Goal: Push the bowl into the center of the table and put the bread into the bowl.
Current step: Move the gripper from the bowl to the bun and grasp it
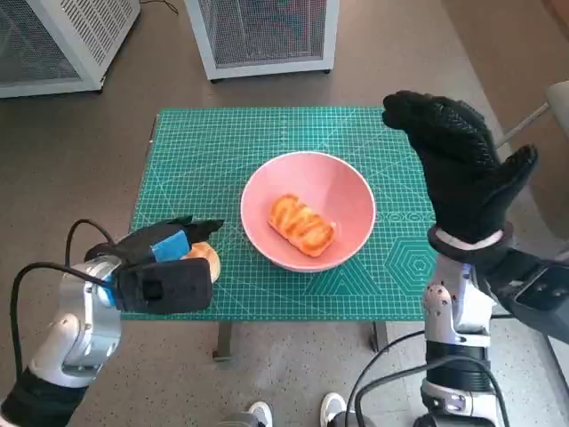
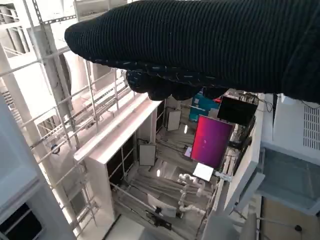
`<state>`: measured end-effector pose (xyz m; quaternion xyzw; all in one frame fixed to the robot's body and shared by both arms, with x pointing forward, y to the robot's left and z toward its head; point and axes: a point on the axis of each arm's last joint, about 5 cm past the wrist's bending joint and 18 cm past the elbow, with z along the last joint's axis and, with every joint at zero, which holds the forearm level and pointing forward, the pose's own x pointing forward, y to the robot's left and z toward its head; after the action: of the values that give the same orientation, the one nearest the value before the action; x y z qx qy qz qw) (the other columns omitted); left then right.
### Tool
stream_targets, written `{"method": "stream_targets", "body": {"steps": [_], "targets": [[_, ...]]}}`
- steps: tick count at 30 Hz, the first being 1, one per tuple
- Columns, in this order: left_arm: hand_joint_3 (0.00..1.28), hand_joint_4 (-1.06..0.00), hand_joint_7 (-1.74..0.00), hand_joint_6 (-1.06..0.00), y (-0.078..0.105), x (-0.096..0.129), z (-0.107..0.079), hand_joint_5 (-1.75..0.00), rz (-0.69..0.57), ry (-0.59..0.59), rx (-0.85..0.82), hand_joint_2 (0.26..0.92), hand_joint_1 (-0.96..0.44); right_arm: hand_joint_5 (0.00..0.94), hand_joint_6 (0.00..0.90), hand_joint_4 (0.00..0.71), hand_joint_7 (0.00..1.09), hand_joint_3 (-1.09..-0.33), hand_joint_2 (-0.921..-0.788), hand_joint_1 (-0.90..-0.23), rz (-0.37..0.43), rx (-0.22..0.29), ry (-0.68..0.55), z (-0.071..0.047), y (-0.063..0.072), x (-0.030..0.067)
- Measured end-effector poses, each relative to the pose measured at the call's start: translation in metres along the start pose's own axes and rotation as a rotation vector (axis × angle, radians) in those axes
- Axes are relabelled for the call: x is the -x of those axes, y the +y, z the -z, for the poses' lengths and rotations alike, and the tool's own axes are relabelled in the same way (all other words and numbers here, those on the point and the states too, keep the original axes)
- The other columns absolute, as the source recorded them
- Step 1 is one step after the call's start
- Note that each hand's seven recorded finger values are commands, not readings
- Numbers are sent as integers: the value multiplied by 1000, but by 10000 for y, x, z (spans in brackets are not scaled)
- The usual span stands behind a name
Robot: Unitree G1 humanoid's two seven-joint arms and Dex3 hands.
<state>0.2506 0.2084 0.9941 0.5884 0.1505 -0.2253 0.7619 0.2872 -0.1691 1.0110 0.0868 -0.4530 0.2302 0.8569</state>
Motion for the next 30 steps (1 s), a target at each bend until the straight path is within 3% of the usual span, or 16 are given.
{"method": "stream_targets", "body": {"steps": [7,10,12,15,18,30], "targets": [[28,-300,-72,-419,-34,-62,-2,-39,31,51,-10,758,26,2,151,277,450,-363,-921,-495,1,0,0,0,-1,0],[39,-424,-122,-524,-56,-95,2,-70,30,73,-17,780,35,1,152,276,449,-363,-921,-497,0,-2,3,2,-1,0],[44,-606,-349,-564,-76,-121,10,-191,11,90,-25,803,54,1,152,276,448,-364,-921,-498,-1,-4,4,3,1,-1],[78,-692,-952,-550,-102,-150,23,-815,-34,95,-37,877,19,0,150,275,447,-366,-921,-501,-3,-11,8,4,4,-4],[86,-726,-1133,-580,-123,-166,34,-1004,-86,87,-59,894,7,0,148,273,448,-368,-921,-503,-9,-16,9,2,11,-11],[90,-738,-1214,-606,-101,-43,89,-1094,-181,-1,-38,901,3,1,146,273,452,-371,-921,-504,-18,-18,14,1,10,-8]]}}
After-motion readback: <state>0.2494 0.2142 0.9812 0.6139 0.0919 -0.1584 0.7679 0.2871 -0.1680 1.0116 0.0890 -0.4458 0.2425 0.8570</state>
